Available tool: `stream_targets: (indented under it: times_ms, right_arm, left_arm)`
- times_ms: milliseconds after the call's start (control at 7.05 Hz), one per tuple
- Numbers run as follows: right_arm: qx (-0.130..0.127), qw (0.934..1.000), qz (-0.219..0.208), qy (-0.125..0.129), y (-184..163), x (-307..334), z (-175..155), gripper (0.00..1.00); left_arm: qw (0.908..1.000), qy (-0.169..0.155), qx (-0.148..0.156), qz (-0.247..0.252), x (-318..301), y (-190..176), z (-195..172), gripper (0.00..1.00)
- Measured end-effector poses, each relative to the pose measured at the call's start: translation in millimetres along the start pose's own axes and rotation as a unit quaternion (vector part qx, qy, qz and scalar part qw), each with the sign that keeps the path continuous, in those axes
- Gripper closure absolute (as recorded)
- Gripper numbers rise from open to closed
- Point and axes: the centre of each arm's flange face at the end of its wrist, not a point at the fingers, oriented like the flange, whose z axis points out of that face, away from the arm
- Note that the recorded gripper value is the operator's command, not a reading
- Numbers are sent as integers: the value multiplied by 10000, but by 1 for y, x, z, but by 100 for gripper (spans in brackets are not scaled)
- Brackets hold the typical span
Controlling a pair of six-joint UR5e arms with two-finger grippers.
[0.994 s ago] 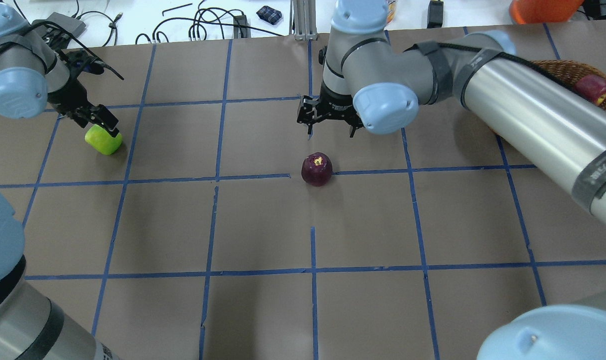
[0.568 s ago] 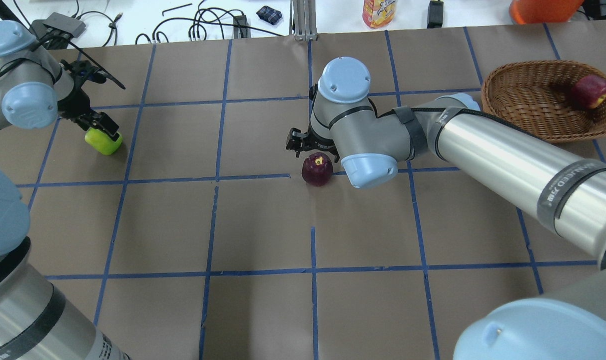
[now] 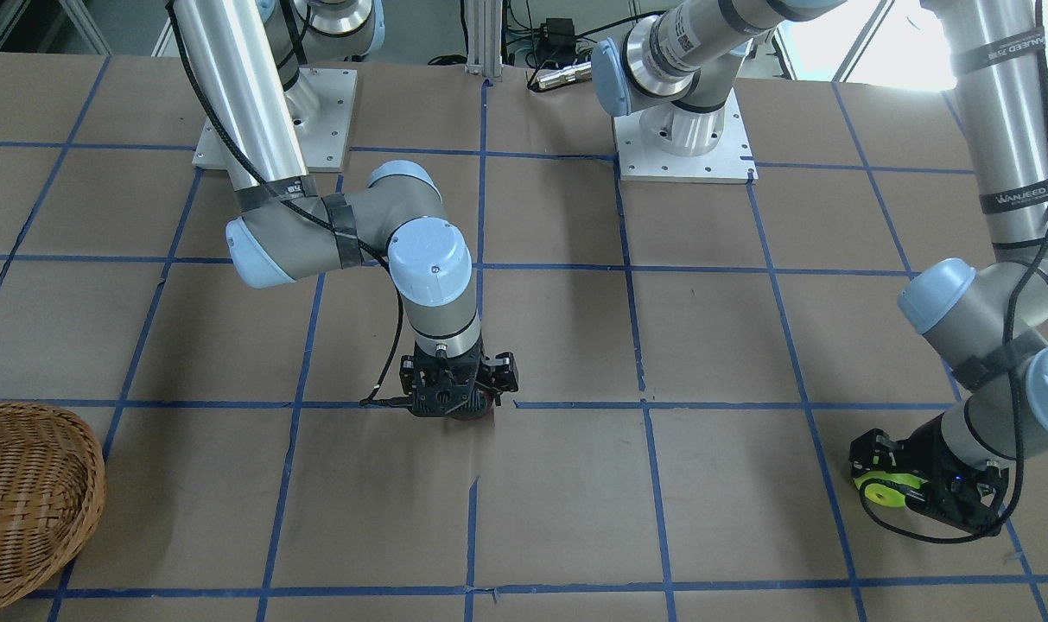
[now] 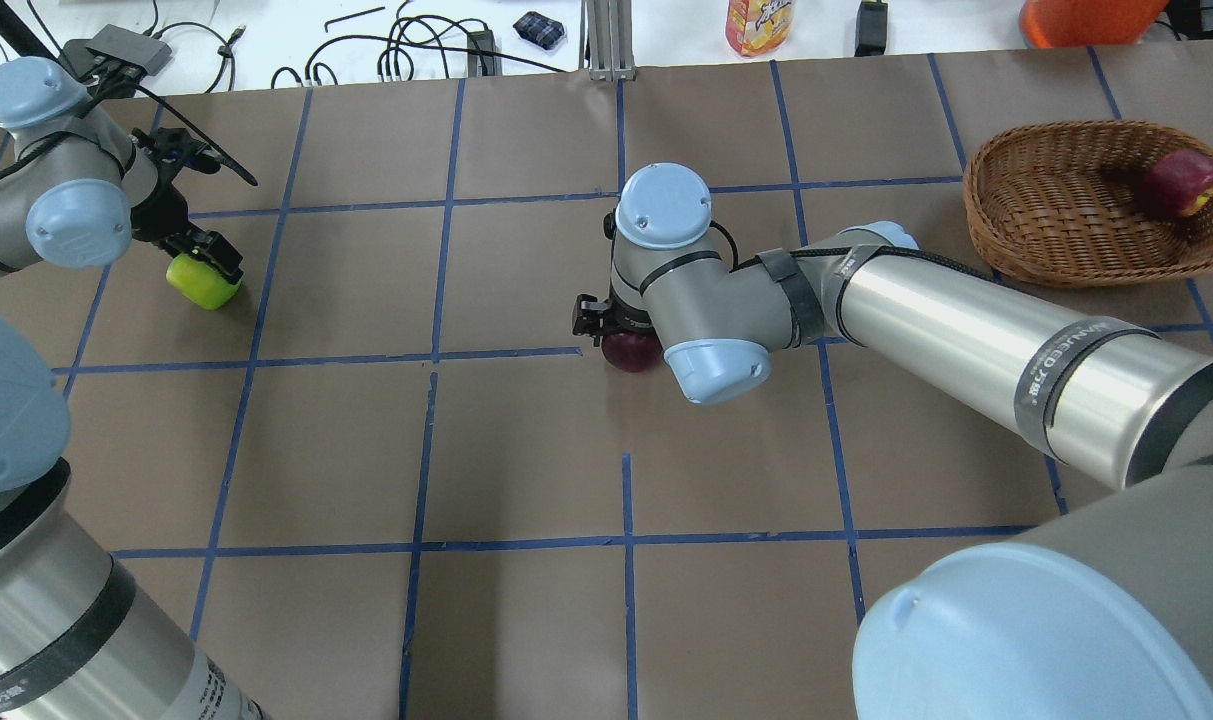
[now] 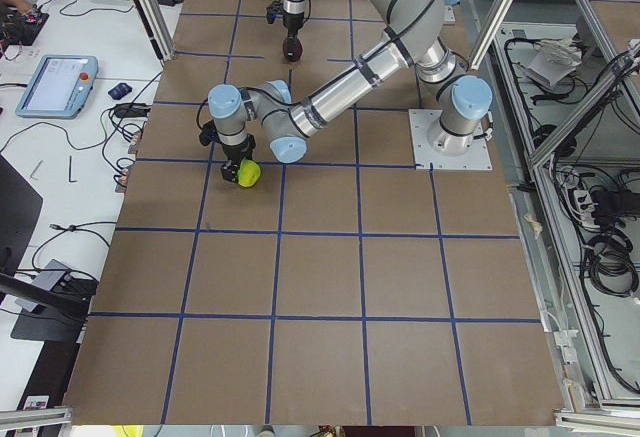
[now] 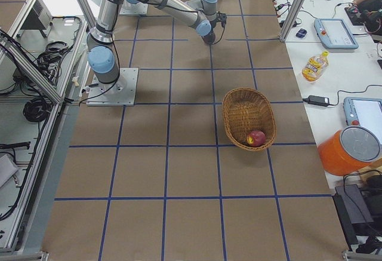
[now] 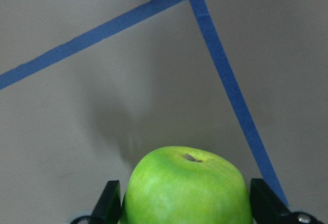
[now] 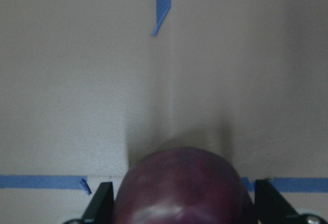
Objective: Put all apples into basket
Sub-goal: 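Put the purple apple in the basket while the left sets the green apple down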
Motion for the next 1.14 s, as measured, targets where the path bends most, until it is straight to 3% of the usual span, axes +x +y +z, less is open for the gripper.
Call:
stream_targets:
  times_ms: [284,568,852,1135]
  right_arm:
    - [-11,9999,-111,80,-20,-2,-23,56]
    - [-43,9993,-328,165,-59,25,-68,56]
    - [73,9992,-281,276,-109,149,-116,59]
    - [113,9987,-421,281,-135,295,-127,62]
  left_arm:
    - [9996,217,-193,-33,21,-2,-26,77]
    - [9931,832,-492,-670,102,-17,-77,77]
    - [9856,901,-694,-1251,243,-59,-104,77]
    - [9811,688,-550,-1725,384,-91,-101,77]
